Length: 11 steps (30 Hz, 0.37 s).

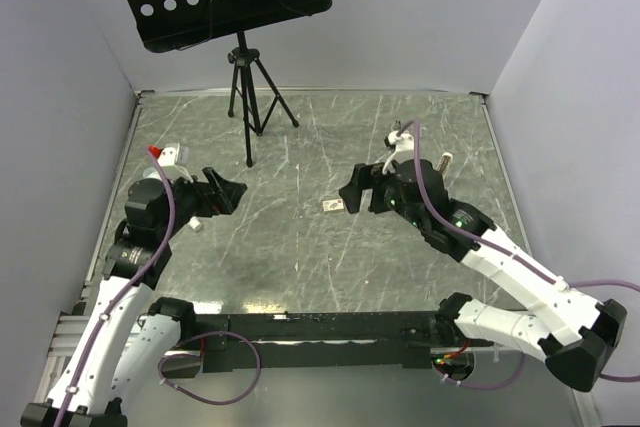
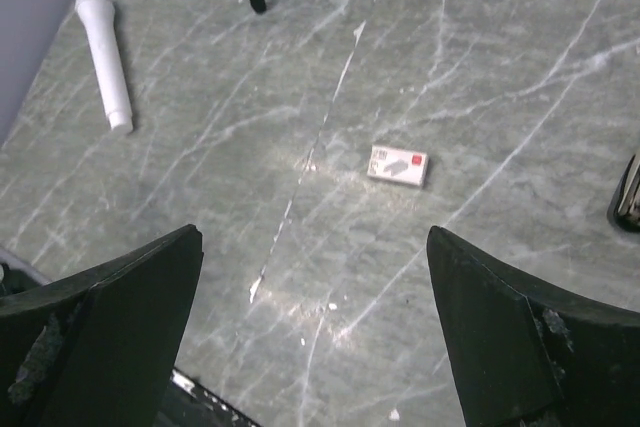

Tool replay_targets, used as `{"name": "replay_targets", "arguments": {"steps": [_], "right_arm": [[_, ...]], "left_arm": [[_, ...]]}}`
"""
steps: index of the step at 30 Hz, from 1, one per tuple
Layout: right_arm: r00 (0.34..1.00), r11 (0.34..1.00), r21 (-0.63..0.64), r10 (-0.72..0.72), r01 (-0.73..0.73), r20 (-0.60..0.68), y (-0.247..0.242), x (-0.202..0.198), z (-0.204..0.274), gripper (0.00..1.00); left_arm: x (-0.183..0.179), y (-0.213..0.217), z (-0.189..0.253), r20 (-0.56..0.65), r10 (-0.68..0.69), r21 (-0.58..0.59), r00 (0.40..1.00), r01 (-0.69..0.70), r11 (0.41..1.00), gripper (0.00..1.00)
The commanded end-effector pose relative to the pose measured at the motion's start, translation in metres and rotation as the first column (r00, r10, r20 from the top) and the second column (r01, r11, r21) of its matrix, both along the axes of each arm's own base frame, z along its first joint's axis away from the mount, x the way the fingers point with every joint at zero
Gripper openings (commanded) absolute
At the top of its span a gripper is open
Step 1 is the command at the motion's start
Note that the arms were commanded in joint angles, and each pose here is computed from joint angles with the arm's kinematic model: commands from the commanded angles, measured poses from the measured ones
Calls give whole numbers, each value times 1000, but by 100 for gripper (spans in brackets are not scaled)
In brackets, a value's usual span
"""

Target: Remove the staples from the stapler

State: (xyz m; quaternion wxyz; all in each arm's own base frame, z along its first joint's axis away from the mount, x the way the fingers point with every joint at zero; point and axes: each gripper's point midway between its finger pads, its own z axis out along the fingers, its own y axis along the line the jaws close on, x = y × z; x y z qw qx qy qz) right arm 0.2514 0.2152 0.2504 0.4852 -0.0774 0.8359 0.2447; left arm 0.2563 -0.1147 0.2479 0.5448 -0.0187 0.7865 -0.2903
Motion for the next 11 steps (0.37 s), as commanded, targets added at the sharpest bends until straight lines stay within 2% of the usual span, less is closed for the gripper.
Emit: {"name": "replay_targets", "arguments": {"steps": [1,11], "right_arm": [[1000,999,34,24,-24,-17,-3,-13,-9,100],[1000,999,49,-1,1,-1,-7,-12,-12,100]], "left_arm": [[-3,-3,22,95,-25,-4,995,26,1000,97],[-7,6,26,119,20,2,993,-21,1000,97]]}}
